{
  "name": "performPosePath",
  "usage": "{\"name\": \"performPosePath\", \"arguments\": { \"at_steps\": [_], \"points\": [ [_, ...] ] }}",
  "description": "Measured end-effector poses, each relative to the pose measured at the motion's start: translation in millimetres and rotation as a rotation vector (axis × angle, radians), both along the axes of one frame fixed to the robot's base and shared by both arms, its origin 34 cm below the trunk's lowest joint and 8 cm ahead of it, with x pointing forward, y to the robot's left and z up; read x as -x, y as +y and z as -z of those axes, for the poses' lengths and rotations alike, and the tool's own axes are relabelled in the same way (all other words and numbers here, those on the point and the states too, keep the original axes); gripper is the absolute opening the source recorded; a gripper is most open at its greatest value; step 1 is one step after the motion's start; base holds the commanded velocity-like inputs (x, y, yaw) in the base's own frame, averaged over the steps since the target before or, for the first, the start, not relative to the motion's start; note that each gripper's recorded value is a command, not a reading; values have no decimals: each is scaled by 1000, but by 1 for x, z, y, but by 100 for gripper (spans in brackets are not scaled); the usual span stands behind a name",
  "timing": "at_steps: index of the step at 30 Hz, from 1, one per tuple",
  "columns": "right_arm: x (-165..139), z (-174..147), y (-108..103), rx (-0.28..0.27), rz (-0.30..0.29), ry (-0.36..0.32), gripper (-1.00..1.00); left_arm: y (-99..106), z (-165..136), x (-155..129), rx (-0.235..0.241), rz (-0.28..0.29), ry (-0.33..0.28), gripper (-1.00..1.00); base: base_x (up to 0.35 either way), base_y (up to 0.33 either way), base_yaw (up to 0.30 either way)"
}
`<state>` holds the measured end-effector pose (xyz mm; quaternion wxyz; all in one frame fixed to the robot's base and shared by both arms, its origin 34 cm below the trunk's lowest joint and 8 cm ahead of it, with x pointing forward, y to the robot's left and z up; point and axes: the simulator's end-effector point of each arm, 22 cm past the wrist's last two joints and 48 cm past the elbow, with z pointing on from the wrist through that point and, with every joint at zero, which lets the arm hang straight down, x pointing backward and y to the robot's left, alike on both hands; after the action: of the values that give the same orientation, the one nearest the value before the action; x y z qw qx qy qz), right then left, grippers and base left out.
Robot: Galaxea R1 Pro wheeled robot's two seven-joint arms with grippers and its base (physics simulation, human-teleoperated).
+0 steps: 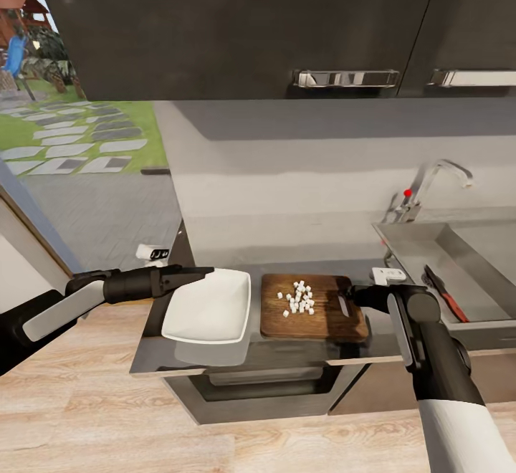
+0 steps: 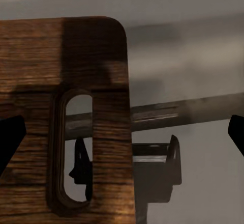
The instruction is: In the kitchen, take the Vidalia onion out of the sink, dice it on the chopping board with the paring knife, put the diced onion into the bowl on the countertop, then place both the paring knife and the chopping board into the sink.
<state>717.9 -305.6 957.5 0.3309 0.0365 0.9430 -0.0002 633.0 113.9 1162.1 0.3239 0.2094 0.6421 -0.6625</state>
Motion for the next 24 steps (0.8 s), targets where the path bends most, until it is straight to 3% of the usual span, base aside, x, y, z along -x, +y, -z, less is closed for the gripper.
{"name": "performPosePath", "arguments": {
  "at_steps": [12,24],
  "points": [
    [0,0,0,1,1,1,100,0,-2,0,6,-1,-7,100,0,-75,0],
    [6,19,0,-2,2,46,100,0,0,-1,5,-1,-2,100,0,-11,0]
  ]
}}
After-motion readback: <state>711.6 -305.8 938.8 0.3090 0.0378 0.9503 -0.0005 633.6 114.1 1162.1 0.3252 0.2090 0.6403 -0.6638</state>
